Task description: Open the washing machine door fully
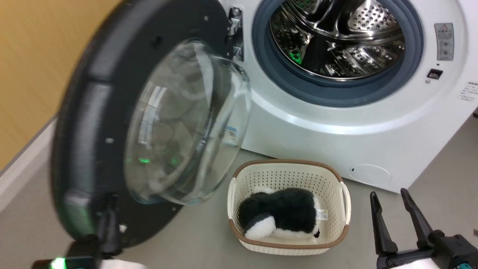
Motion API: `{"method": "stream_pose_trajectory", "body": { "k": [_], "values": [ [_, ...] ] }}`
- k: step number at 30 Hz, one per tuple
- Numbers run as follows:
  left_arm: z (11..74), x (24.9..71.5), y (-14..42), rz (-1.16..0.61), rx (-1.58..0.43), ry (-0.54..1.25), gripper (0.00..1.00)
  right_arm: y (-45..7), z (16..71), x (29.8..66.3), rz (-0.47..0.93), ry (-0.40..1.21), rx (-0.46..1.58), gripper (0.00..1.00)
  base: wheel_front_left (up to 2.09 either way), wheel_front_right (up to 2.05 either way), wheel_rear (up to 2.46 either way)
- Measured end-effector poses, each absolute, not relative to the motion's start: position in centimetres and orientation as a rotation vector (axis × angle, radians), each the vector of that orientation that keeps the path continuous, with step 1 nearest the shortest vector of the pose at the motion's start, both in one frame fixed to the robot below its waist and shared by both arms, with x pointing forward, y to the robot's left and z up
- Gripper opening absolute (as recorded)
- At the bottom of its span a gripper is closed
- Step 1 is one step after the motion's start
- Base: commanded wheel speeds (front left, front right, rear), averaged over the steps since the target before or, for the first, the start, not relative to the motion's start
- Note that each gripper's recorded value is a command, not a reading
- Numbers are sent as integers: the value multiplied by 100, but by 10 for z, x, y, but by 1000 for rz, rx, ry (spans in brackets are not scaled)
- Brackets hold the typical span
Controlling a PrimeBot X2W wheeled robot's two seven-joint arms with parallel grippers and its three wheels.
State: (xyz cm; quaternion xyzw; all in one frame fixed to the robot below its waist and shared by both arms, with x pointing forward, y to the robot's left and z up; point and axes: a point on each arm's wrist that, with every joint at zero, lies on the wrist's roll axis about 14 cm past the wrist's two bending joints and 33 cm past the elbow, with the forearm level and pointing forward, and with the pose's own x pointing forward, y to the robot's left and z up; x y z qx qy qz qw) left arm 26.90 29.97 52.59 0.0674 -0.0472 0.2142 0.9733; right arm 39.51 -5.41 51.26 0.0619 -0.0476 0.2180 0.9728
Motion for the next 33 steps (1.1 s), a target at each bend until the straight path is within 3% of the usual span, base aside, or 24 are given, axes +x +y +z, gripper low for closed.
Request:
{"method": "stream_pose_trajectory", "body": {
  "k": [33],
  "values": [
    [525, 319, 453, 805, 111, -57, 0, -108, 484, 422, 274, -45, 88, 100, 0, 0, 0]
  ]
}}
